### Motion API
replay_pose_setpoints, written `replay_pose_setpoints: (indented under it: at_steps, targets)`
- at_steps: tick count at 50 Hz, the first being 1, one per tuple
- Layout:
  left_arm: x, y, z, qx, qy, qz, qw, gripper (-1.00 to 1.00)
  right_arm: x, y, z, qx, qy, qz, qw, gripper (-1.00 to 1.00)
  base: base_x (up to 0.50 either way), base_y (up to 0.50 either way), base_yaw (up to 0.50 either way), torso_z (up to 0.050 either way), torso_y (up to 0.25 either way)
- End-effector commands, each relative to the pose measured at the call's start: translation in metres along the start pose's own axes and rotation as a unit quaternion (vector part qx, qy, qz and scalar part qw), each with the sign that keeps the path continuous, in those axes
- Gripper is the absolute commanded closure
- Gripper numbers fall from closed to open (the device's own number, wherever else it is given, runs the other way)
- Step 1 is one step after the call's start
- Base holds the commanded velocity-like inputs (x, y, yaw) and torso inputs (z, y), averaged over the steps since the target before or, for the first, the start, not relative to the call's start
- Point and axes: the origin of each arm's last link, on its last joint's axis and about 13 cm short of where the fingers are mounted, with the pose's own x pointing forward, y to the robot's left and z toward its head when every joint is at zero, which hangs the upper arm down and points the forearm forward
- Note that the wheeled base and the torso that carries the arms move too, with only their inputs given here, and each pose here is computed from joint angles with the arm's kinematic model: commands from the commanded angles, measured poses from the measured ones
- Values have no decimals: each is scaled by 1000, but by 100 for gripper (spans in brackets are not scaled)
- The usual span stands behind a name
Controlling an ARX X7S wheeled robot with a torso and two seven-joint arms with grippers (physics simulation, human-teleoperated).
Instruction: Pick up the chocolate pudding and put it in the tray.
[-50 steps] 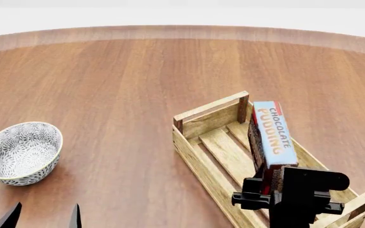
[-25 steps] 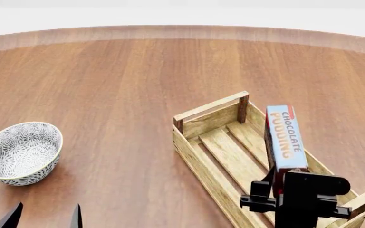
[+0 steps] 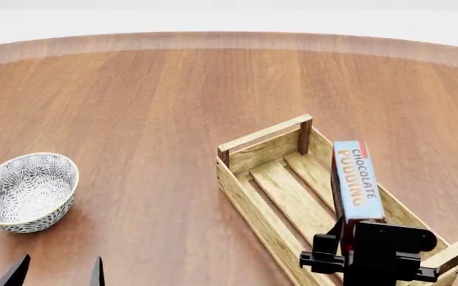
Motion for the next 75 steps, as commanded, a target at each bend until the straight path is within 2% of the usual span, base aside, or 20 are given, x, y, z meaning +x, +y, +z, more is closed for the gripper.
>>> replay_pose_setpoints:
  at_steps: [1,18,19,44,59,67,75]
  targets:
    - [0,0,0,1,1,0,1000,-100,-1,1,-1,-12,2,-1,1000,100,0,0,0,0,0]
    - [1,0,-1,2,2,0,1000,-100,0,1,0,-10,10,-2,1000,100,0,0,0,0,1]
    - [1,0,-1,2,2,0,1000,-100,1,0,0,-11,7,-8,1000,-100,0,0,0,0,0]
    - [-1,0,1,0,-1,0,1000,-100,0,2,-1,-5,-1,-4,1000,-100,0,0,0,0,0]
    - [-5,-2,6,1,-9,-4,1000,-100,-1,0,4,9,-39,9,999,-100,0,0,0,0,0]
    - [-9,-2,13,0,-21,-5,1000,-100,-27,4,30,23,-93,35,995,-100,0,0,0,0,0]
    - [-14,-3,19,1,-36,-5,999,-100,-53,9,37,37,-129,64,989,-100,0,0,0,0,0]
